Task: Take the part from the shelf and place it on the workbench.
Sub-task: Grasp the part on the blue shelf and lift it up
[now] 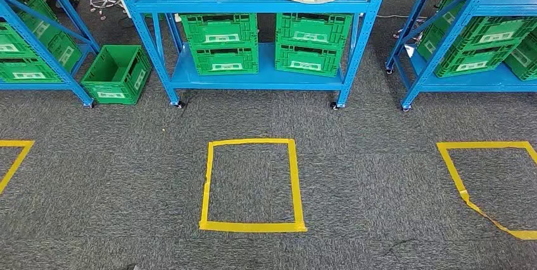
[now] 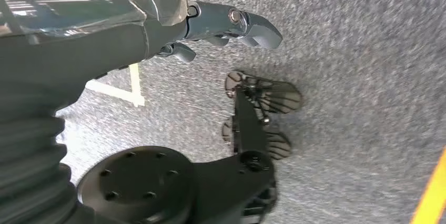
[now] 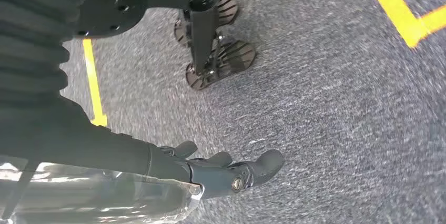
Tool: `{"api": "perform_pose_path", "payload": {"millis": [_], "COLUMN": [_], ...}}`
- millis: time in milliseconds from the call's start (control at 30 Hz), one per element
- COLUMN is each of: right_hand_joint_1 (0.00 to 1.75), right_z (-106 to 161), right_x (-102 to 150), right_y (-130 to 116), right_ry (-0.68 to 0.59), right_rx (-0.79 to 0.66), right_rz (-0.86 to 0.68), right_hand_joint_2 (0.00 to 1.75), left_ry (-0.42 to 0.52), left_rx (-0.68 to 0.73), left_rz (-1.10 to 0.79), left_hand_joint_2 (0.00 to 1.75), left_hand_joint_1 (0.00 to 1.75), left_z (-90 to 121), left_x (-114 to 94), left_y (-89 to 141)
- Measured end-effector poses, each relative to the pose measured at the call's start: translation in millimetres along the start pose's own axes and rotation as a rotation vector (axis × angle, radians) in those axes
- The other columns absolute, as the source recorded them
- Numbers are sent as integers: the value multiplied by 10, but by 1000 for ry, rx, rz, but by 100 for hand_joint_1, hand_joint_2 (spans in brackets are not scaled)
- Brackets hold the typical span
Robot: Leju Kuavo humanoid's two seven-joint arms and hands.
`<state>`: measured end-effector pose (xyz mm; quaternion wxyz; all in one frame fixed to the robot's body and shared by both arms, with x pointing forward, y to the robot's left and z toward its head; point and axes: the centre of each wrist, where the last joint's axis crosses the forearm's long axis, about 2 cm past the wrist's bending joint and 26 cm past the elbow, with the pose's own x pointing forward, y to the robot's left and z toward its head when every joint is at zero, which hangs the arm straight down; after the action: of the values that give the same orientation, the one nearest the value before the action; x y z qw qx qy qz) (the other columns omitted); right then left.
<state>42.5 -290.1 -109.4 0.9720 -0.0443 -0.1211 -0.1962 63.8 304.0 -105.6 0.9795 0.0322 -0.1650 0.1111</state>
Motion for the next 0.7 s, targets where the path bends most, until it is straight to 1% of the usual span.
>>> {"api": "perform_pose_path", "payload": {"millis": [233,300,367,433,567,700], "right_hand_joint_1": [0,0,0,0,0,0], "right_z": [-18,-22,-24,-26,-28,-27], "right_x": [135,170,190,196,195,186], "right_y": [54,65,73,74,66,61], "right_ry": [11,1,-21,-43,-101,-135], "right_rx": [-51,-67,-73,-44,6,8], "right_rz": [-124,-157,-182,-202,-224,-240], "right_hand_joint_2": [0,87,87,0,175,175], "left_ry": [-20,-30,-45,-70,-121,-130], "left_rx": [46,78,110,143,177,159], "left_rz": [66,89,110,116,96,83], "left_hand_joint_2": [0,0,0,0,0,0], "left_hand_joint_1": [0,0,0,0,0,0], "left_z": [-33,-39,-41,-41,-40,-39], "left_x": [169,196,209,214,207,195], "left_y": [37,55,65,71,75,68]}}
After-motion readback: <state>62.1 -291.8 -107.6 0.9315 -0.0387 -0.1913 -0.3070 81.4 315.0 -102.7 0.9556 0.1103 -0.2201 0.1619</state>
